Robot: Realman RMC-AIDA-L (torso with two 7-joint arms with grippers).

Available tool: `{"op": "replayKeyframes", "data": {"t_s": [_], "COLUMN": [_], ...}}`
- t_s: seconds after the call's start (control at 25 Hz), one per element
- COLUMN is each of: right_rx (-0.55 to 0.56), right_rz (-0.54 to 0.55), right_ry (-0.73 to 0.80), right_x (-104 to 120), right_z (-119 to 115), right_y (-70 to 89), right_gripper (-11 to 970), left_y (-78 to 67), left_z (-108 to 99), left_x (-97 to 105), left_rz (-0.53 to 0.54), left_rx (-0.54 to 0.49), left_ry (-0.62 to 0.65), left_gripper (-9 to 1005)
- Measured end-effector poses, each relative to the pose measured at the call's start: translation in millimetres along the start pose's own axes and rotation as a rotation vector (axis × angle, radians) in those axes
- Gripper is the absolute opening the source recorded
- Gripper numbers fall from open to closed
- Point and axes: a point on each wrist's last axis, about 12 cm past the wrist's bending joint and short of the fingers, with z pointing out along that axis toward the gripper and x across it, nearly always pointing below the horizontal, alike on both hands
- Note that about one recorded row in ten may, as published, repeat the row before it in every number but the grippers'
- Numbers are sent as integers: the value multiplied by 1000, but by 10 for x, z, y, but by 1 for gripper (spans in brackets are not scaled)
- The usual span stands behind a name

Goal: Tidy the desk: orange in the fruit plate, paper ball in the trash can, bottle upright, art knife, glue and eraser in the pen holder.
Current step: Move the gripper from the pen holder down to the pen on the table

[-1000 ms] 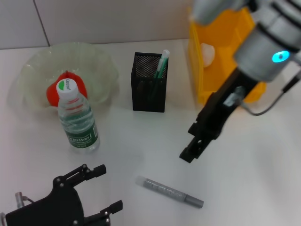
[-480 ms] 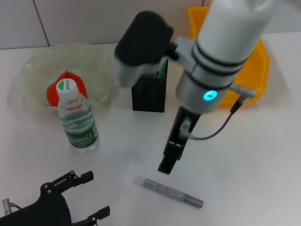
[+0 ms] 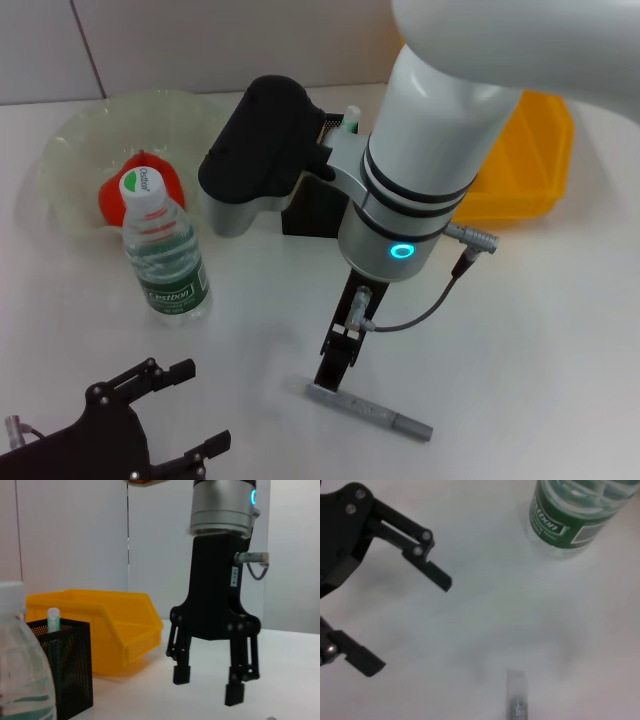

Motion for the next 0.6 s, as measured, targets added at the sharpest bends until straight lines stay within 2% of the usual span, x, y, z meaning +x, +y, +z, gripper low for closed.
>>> {"op": "replayKeyframes", "data": {"t_s": [0.2,0.6], "right_rx": [-40,-51], "right_rz": [-3,16], "right_ry": [25,35], "right_x": [34,89], "right_z": [73,214], "right_y": [-26,-88], "right_gripper": [756,728], "left_y": [32,67], "left_z": [12,15], "left_x": [-6,12], "left_rz": [6,3], "left_rx": [-5,-25], "left_ry": [5,24], "left_gripper": [800,800]}}
